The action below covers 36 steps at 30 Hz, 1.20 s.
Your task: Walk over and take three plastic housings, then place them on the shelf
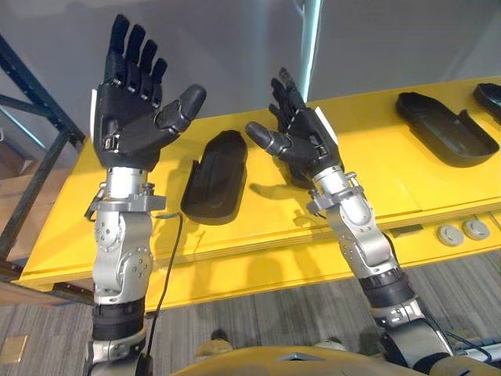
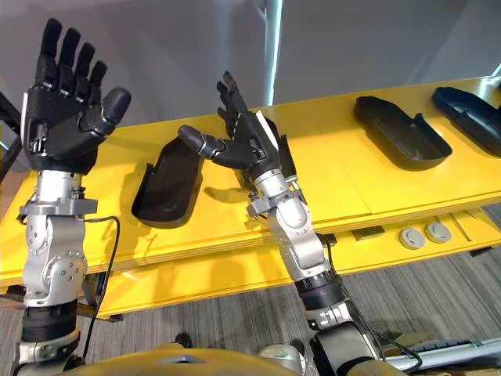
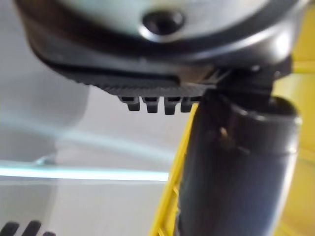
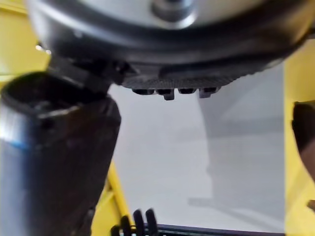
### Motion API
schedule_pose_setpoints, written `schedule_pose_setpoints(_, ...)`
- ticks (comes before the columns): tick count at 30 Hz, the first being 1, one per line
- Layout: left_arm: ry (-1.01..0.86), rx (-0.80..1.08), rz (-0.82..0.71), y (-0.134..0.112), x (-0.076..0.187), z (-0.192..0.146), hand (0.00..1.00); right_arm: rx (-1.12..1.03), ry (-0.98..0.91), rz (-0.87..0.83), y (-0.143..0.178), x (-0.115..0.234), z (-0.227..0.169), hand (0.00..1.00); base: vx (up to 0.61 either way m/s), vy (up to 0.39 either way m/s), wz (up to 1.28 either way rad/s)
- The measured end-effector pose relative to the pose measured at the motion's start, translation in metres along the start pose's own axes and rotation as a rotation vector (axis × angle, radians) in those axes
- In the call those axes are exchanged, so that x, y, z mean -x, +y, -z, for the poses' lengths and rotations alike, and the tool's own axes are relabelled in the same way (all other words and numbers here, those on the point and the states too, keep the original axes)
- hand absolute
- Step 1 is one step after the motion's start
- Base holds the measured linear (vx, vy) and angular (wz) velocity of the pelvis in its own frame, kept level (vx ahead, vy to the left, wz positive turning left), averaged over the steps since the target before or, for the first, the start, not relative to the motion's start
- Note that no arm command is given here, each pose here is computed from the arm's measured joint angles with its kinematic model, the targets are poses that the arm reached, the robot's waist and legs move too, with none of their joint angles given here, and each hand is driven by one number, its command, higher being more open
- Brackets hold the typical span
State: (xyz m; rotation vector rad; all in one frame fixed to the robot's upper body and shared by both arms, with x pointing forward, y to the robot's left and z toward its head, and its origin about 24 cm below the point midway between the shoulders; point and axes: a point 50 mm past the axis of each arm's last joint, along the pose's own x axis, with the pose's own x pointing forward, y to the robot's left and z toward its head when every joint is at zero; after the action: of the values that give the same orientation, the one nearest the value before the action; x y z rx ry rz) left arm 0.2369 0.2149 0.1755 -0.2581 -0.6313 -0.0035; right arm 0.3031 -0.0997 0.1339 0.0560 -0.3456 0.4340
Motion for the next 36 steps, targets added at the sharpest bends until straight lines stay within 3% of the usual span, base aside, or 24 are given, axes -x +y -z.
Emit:
schedule_pose_setpoints(6, 0.129, -0.121, -0.223, 0.038, 0.048, 0.008, 1.00, 0.016, 0.214, 0.064, -0.004, -0.003, 0.038, 1.00, 0.00, 0.009, 0.28)
schedule_pose_setpoints(10, 0.240, -0.143, -0.310, 0.045, 0.085, 0.016, 1.00, 0.018, 0.268, 0.151, 0.003, -0.012, 0.050, 1.00, 0.00, 0.013, 0.26)
schedule_pose_setpoints(15, 0.292, -0.107, -0.329, 0.037, 0.109, 0.018, 1.00, 0.040, 0.283, 0.217, 0.008, -0.025, 0.053, 1.00, -0.04, 0.015, 0.15)
schedule_pose_setpoints(24, 0.137, 0.059, -0.349, 0.031, 0.115, 0.005, 1.00, 0.139, 0.189, 0.330, -0.001, -0.026, 0.042, 1.00, -0.03, 0.007, 0.06)
schedule_pose_setpoints(36, 0.149, 0.099, -0.335, 0.022, 0.115, 0.011, 1.00, 0.323, 0.049, 0.418, -0.005, -0.031, 0.021, 1.00, 0.01, 0.002, -0.01)
